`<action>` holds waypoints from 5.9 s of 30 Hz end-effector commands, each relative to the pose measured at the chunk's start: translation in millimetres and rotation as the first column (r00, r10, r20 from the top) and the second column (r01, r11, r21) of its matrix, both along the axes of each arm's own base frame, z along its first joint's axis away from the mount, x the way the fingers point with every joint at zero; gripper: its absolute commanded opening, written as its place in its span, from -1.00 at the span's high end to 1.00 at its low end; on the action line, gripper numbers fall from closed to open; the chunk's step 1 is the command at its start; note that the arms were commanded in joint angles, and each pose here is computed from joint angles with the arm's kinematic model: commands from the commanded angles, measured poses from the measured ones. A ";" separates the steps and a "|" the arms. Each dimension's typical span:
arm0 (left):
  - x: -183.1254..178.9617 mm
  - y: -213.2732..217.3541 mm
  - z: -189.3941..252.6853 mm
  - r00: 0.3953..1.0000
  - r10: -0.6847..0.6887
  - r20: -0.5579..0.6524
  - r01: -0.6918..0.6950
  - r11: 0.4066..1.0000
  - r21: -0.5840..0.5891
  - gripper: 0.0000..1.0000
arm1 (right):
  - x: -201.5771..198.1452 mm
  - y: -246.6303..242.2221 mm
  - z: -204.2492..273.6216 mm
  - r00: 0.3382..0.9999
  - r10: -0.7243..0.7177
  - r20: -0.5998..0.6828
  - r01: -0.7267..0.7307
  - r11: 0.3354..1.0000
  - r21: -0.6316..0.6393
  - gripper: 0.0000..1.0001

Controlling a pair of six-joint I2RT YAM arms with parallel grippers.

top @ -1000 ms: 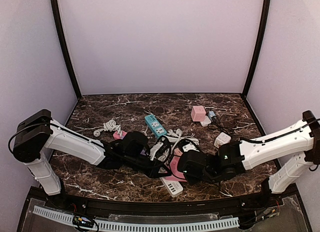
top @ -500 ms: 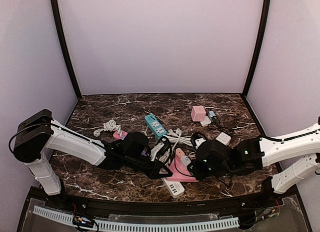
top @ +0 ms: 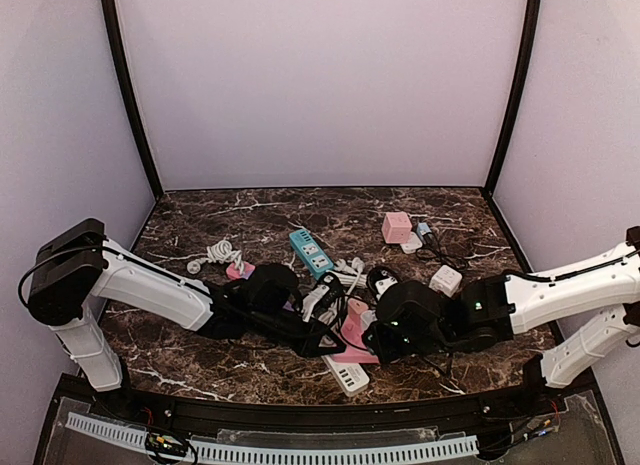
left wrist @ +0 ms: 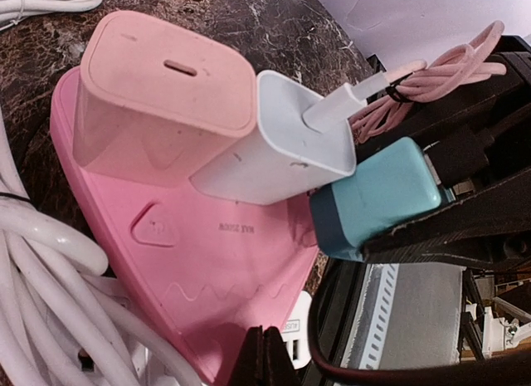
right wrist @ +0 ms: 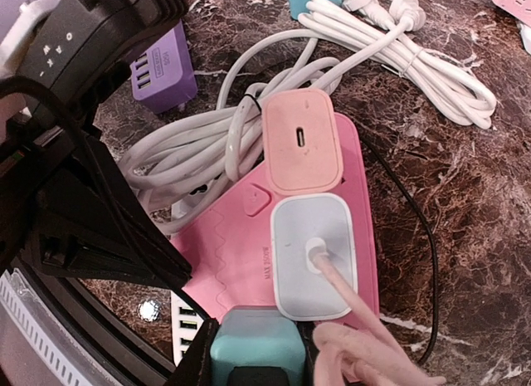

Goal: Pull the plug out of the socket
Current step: Remove the plug from the socket, then place the plug at the center of the board, then remove the plug from the socket.

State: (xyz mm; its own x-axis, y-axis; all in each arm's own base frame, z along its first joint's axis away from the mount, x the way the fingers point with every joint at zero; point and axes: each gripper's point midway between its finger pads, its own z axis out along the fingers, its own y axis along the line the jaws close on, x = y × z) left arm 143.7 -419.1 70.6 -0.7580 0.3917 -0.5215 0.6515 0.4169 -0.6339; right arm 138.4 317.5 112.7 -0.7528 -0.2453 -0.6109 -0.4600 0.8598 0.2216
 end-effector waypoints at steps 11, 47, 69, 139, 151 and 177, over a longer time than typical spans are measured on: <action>-32.9 90.9 -110.5 0.987 0.072 -0.144 0.003 0.886 0.463 0.99 | -2.3 12.0 84.7 0.968 0.132 0.212 -0.174 0.965 0.195 1.00; -32.9 94.6 -111.6 0.987 0.071 -0.142 0.007 0.874 0.486 0.99 | 172.8 -101.1 11.1 0.970 -0.234 0.062 0.224 0.965 0.136 1.00; -32.3 94.9 -110.0 0.988 0.072 -0.135 0.002 0.877 0.481 0.99 | 203.8 -113.3 -31.7 0.964 -0.263 -0.036 0.265 0.960 0.091 0.20; -32.3 97.6 -112.7 0.987 0.096 -0.131 -0.023 0.881 0.473 0.99 | 7.3 -10.1 10.6 1.000 -0.011 -0.022 0.008 0.995 -0.100 -0.14; -33.0 98.0 -114.0 0.986 0.095 -0.135 -0.020 0.880 0.475 0.99 | 14.1 -13.8 -5.1 0.999 -0.050 -0.004 0.048 0.983 -0.175 -0.22; -31.9 97.2 -113.7 0.987 0.089 -0.132 -0.015 0.877 0.480 0.99 | 43.3 4.4 -21.0 0.999 -0.046 0.014 0.047 0.990 -0.131 0.42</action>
